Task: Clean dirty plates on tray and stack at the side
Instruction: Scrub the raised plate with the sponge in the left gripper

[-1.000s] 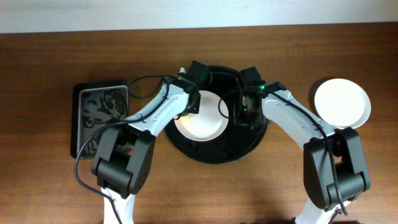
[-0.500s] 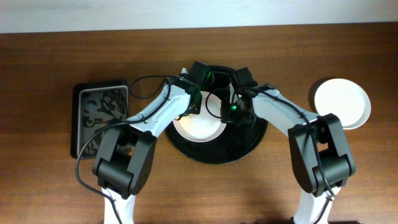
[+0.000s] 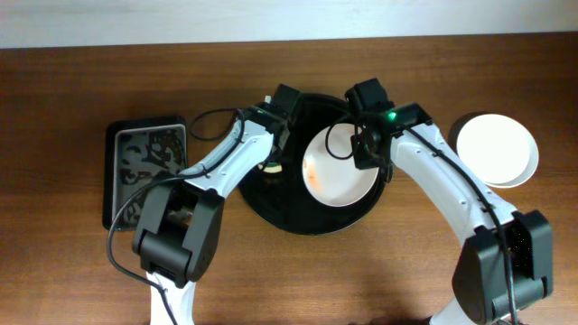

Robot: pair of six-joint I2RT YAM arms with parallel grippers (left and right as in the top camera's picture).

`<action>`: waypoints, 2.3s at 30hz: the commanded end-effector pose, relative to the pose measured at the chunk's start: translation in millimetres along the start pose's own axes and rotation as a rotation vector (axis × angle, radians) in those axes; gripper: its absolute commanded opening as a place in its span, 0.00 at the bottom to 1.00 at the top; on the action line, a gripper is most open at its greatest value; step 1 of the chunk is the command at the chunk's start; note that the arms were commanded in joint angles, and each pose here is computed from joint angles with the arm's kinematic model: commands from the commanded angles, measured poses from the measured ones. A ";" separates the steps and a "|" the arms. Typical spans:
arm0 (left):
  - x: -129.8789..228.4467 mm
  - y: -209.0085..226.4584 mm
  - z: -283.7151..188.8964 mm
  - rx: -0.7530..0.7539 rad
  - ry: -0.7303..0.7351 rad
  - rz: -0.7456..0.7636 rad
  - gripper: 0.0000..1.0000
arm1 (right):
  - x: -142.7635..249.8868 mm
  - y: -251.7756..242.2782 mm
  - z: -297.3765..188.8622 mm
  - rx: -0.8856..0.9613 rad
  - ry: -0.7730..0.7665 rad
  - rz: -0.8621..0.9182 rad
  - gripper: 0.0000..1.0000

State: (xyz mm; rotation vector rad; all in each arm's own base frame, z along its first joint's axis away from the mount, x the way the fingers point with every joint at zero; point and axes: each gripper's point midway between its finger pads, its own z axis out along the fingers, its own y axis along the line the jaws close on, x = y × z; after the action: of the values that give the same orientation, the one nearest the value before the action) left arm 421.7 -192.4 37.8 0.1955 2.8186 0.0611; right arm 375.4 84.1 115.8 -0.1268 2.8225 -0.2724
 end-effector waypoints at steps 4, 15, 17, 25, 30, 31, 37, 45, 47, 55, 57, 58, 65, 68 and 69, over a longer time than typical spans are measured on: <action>-7.0 -2.6 0.1 0.129 0.026 -0.037 0.04 | -33.3 -43.1 -70.2 0.322 -0.145 -0.092 0.04; -26.0 -12.5 -47.4 0.225 -0.068 -0.042 0.04 | -36.7 -27.0 -110.5 0.621 -0.254 -0.284 0.04; -27.2 -15.1 -48.1 0.240 -0.072 -0.042 0.04 | -36.5 -25.2 -110.9 0.619 -0.257 -0.287 0.04; -26.8 -26.7 -51.0 0.306 -0.066 -0.036 0.04 | -1.5 -3.3 -66.4 0.321 -0.062 -0.143 0.04; -21.1 -39.7 -54.3 0.385 -0.041 -0.006 0.04 | 0.1 -5.5 -34.0 0.353 0.018 -0.151 0.04; -18.1 -48.8 -57.4 0.429 -0.030 0.009 0.04 | 3.1 -2.6 -23.5 0.342 0.050 -0.154 0.04; 18.9 -95.0 -40.4 0.510 0.092 -0.065 0.02 | 4.3 -0.3 -22.3 0.329 0.056 -0.154 0.04; 41.0 -117.1 -6.4 0.541 0.139 -0.286 0.00 | 4.3 -0.5 -22.3 0.329 0.056 -0.155 0.04; 40.9 -124.1 -1.4 0.563 0.119 -0.334 0.00 | 4.3 -0.5 -22.3 0.329 0.056 -0.155 0.04; 61.4 -134.0 15.1 0.552 0.116 -0.356 0.00 | 4.2 -0.1 -22.8 0.332 0.056 -0.169 0.04; 59.3 -129.0 19.5 0.520 0.096 -0.362 0.00 | 4.4 -0.1 -22.8 0.332 0.057 -0.169 0.04; 56.8 -117.4 27.6 0.449 0.062 -0.372 0.00 | 5.4 -0.7 -23.0 0.334 0.062 -0.171 0.04; 36.0 -89.8 31.7 0.293 -0.061 -0.249 0.00 | 6.8 -5.5 -24.8 0.360 0.068 -0.181 0.04; 17.9 -76.8 12.7 0.224 -0.125 -0.210 0.00 | 6.8 -5.9 -25.0 0.362 0.068 -0.181 0.04; 13.3 -70.5 7.1 0.194 -0.149 -0.215 0.00 | 6.8 -6.5 -25.2 0.366 0.067 -0.182 0.04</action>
State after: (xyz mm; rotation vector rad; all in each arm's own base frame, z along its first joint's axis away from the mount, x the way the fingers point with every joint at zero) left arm 381.9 -285.8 9.6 -0.0794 2.7599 -0.4653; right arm 358.4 81.9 137.0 -0.2969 2.7821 -0.8175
